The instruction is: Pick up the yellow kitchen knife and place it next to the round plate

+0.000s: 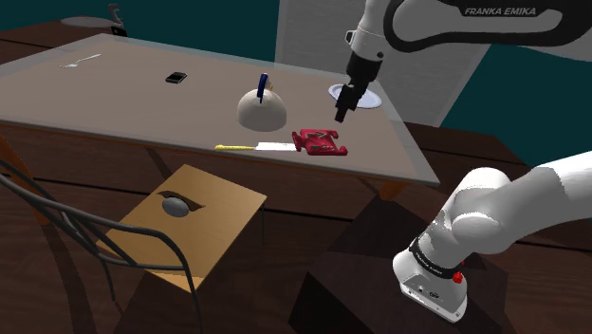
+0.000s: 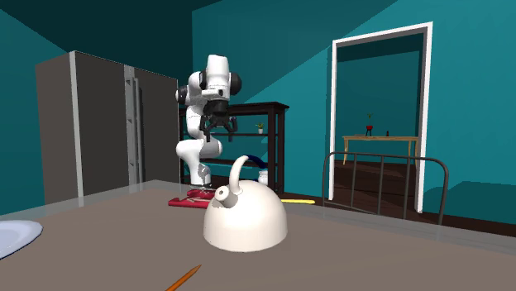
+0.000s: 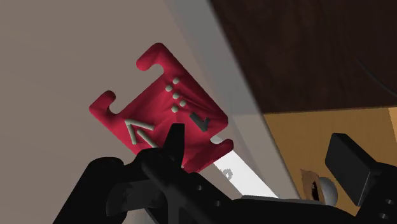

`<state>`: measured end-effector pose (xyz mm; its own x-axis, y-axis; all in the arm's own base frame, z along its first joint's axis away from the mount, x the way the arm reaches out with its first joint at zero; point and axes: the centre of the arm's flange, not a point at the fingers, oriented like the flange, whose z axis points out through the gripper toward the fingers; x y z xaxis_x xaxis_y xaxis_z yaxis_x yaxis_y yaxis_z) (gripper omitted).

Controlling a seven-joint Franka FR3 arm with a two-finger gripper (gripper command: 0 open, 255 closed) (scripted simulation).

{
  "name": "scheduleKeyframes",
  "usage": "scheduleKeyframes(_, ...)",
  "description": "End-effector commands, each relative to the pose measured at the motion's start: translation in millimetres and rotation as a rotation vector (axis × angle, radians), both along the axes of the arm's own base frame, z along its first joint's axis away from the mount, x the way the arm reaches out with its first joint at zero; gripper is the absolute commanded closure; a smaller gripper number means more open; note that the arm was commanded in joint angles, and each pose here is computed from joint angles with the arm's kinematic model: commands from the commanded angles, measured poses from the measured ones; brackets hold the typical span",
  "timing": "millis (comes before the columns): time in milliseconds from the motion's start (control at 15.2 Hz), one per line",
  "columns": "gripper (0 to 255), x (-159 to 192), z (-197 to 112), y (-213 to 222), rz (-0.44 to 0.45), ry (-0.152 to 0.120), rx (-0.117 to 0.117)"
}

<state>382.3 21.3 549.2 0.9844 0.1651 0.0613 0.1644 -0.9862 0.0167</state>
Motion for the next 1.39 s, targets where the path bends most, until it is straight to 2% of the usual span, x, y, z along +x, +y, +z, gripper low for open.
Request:
scheduleKeyframes(0, 0, 23, -15, 5, 0.062, 0.001, -0.004)
scheduleKeyframes(660, 0, 131, -79, 47, 0.36, 0.009, -0.023)
scheduleKeyframes(1320, 0, 221, -145, 118, 0.659, 0.018, -0.041)
